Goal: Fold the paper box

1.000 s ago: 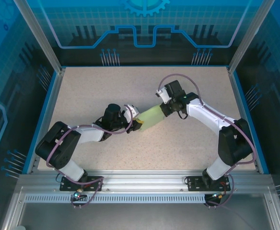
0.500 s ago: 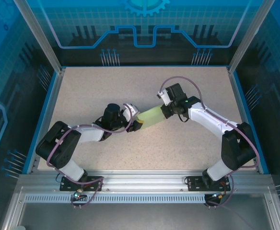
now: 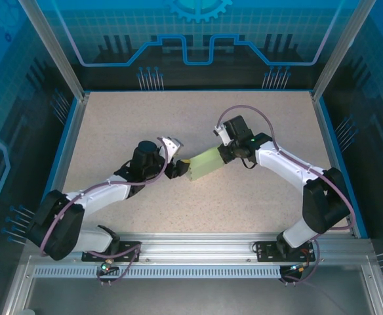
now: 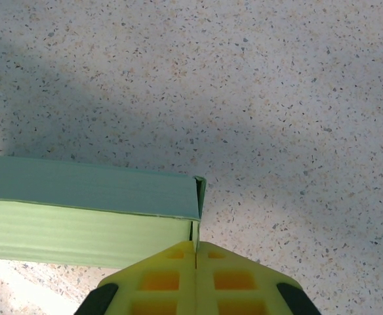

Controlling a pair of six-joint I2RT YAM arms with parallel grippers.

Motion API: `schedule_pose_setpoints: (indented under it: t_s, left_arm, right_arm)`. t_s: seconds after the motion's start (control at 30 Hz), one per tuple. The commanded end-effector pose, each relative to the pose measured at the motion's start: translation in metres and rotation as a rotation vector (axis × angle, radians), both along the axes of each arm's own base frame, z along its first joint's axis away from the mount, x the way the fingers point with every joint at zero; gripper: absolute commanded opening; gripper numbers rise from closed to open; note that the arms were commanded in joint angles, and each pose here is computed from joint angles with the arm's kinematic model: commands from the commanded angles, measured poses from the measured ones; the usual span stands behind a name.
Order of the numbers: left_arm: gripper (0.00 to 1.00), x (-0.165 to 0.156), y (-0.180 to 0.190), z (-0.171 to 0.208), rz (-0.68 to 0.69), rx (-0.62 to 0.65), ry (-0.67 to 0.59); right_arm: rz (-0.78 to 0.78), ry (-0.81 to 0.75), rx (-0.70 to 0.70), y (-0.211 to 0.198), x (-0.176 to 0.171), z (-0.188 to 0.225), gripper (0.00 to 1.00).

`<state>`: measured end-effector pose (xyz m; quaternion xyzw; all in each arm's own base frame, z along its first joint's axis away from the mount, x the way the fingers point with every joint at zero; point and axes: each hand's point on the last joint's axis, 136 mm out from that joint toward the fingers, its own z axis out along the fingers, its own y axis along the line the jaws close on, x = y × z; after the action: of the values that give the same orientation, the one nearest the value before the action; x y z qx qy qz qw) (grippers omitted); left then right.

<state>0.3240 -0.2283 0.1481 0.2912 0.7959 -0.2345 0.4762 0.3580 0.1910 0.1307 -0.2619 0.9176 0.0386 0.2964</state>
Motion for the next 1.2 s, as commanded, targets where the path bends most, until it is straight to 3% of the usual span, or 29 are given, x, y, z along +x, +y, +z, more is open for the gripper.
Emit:
schedule_pose_setpoints:
  t_s: [0.0,0.1,0.27,0.37,0.77,1.17]
  left_arm:
    - [0.62,-0.010,0.005,-0.005,0.043,0.053,0.102]
    - [0.58,-0.012,0.005,-0.007,0.044,0.079,0.121]
    - [0.36,-0.010,0.003,-0.006,0.036,0.115,0.127]
    - [0.28,-0.010,0.000,-0.002,0.022,0.109,0.120]
    - [0.16,-0.008,-0.008,-0.003,-0.004,0.108,0.137]
    - [0.10,-0.007,-0.012,-0.005,0.028,0.093,0.175]
  right_arm:
    - [-0.014,0.015,-0.013,-0.003,-0.008,-0.001,0.00]
    - [-0.012,0.010,-0.012,-0.002,-0.006,0.002,0.00]
    - [-0.008,0.011,-0.015,-0.001,-0.005,0.003,0.00]
    - [-0.009,0.010,-0.015,-0.001,-0.005,0.004,0.00]
    - [-0.011,0.020,-0.009,0.001,-0.007,0.003,0.00]
    - [-0.025,0.023,0.011,0.008,-0.011,0.003,0.00]
